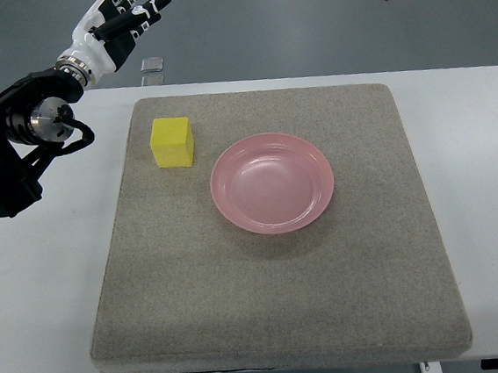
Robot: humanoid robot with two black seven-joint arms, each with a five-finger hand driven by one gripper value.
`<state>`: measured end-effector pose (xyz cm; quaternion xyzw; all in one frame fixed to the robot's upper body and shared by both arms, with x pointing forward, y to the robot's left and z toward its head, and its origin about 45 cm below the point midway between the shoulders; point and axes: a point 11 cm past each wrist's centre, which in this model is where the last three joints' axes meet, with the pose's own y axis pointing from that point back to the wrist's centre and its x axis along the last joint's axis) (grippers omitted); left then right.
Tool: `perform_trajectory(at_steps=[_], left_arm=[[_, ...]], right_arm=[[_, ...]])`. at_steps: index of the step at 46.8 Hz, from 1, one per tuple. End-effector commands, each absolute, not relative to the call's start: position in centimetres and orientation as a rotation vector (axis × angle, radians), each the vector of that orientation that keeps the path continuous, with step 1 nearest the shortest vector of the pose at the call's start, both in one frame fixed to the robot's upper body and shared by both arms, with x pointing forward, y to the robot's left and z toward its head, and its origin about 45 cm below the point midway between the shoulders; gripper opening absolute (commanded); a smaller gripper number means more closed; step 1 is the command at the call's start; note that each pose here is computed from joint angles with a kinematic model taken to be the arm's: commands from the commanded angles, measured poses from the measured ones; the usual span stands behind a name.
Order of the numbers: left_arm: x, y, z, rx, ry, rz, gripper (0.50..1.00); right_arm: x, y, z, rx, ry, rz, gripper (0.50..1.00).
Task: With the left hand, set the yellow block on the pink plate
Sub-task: 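Swing the left hand out and lower it over the yellow cube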
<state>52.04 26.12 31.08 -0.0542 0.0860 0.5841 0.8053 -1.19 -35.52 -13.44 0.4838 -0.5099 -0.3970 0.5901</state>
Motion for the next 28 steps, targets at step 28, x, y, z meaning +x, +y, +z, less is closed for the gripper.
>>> perform_trajectory(at_steps=[28], left_arm=[[49.8,25.1,32.5,0.602,-0.445,0.844,0.988]], right_arm=[[-1.2,-35.5,-13.4,1.127,-1.186,-0.924,0.924]])
